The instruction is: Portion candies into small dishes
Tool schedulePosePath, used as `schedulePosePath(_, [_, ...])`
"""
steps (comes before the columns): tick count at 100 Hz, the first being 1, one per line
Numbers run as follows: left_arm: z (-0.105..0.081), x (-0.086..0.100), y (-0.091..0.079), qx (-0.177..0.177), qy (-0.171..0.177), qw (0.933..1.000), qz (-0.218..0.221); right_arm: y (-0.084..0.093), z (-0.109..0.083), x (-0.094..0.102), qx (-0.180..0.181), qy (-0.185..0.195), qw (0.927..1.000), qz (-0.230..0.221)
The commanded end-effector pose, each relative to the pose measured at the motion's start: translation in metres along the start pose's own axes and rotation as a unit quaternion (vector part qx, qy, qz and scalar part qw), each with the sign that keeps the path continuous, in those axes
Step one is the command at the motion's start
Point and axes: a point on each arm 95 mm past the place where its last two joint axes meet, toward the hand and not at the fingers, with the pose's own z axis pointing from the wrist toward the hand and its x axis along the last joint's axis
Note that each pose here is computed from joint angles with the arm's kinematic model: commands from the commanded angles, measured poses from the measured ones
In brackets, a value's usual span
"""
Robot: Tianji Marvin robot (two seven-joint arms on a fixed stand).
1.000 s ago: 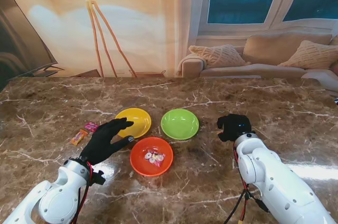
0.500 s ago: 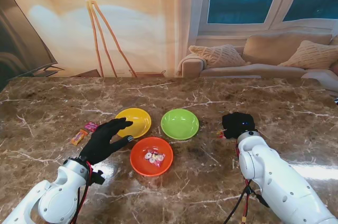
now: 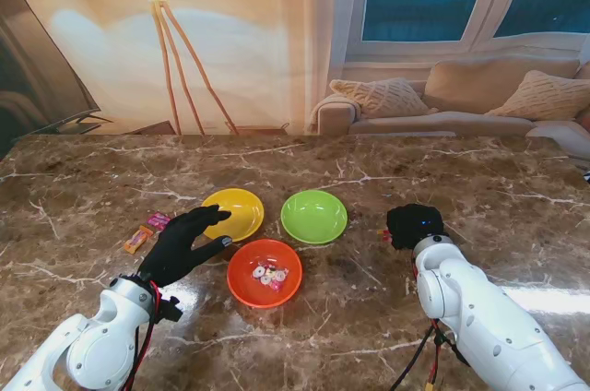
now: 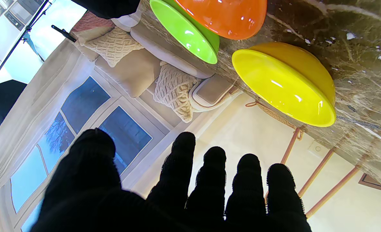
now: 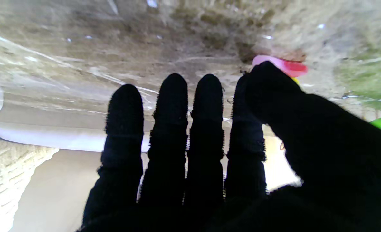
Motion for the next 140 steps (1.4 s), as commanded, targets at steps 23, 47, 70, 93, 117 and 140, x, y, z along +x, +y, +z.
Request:
schedulePosePath(23, [-0.001, -0.001, 0.003, -0.004, -0.003, 1.0, -0.002, -0.015, -0.011, 0.003, 0.018, 0.004, 0.9998, 0.0])
schedulePosePath(47, [-0.001, -0.001, 0.004, -0.004, -0.002, 1.0, -0.002, -0.018, -0.019, 0.009, 0.017, 0.016, 0.9997, -0.001])
schedulePosePath(70, [-0.001, -0.001, 0.004, -0.003, -0.002, 1.0, -0.002, -0.023, -0.024, 0.013, 0.019, 0.026, 0.9994, -0.008])
schedulePosePath(93, [-0.002, -0.002, 0.004, -0.003, -0.003, 1.0, -0.001, -0.033, -0.026, 0.014, 0.022, 0.024, 0.9995, -0.005])
schedulePosePath(117, [-0.002, -0.002, 0.004, -0.003, -0.002, 1.0, -0.002, -0.04, -0.03, 0.012, 0.027, 0.016, 0.9995, -0.002])
schedulePosePath(140, [-0.002, -0.002, 0.004, -0.003, -0.002, 1.0, -0.002, -0.05, -0.033, 0.013, 0.032, 0.004, 0.9994, 0.014])
